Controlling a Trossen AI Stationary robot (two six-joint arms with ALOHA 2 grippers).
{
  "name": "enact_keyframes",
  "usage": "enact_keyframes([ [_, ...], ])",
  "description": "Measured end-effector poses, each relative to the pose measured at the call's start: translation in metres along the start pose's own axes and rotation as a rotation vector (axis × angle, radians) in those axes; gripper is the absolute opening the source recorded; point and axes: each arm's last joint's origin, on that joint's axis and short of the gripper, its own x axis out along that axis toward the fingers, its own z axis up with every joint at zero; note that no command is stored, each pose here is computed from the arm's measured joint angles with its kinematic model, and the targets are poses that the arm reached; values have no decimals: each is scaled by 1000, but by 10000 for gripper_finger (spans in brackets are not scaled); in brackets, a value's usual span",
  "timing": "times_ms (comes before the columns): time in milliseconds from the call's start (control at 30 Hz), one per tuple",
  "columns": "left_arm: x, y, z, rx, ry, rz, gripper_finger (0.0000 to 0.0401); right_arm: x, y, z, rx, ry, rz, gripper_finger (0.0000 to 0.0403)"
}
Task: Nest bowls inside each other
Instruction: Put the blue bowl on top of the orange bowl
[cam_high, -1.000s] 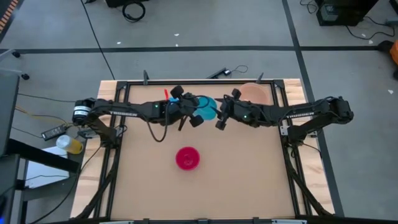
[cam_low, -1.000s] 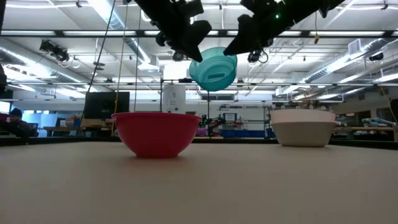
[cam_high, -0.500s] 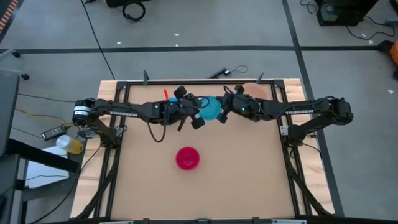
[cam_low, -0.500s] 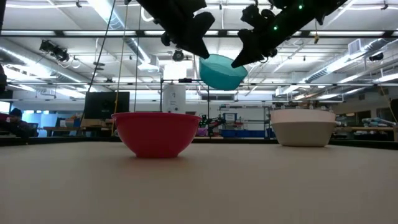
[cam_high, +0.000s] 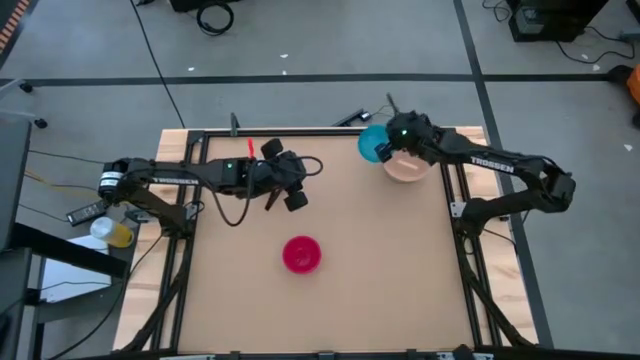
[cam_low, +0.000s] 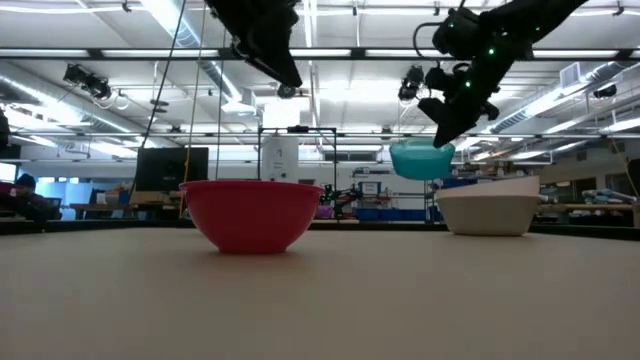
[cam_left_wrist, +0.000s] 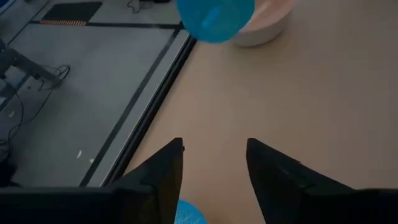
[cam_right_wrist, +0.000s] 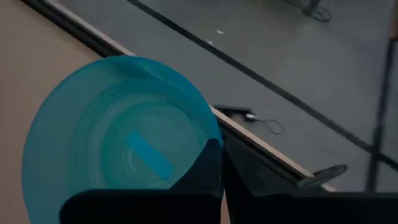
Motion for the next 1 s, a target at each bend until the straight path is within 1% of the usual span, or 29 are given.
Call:
enact_keyframes([
  [67, 0, 0, -2, 2, 19, 4, 180, -6, -11, 3, 35, -20, 9, 6],
  [133, 0, 0, -4, 2, 37, 4, 180, -13, -22, 2, 55, -12, -10, 6],
  [267, 0, 0, -7, 19, 68, 4, 181, -20, -42, -13, 98, 124, -62, 6],
  [333, 0, 0, -7, 19, 68, 5, 181, -18, -46, -20, 124, 159, -55, 6],
  [433, 0, 0, -7, 18, 67, 5, 181, -9, -47, -36, 150, 230, -3, 6],
  [533, 0, 0, -7, 15, 67, 6, 181, 2, -48, -51, 167, 273, -21, 7],
  [633, 0, 0, -7, 15, 68, 6, 181, 10, -50, -62, 192, 292, -58, 33],
  [800, 7, -1, -10, 23, 94, 8, 181, 16, -52, -72, 213, 308, -66, 100],
  [833, 11, -2, -11, 30, 113, -9, 181, 16, -52, -72, 216, 309, -67, 111],
  [900, 21, -8, -17, 37, 148, -85, 180, 15, -52, -72, 216, 304, -66, 132],
  [967, 33, -18, -29, 49, 174, -146, 180, 13, -52, -70, 215, 282, -63, 147],
  [1000, 39, -21, -36, 57, 189, -152, 180, 10, -53, -68, 217, 252, -65, 152],
])
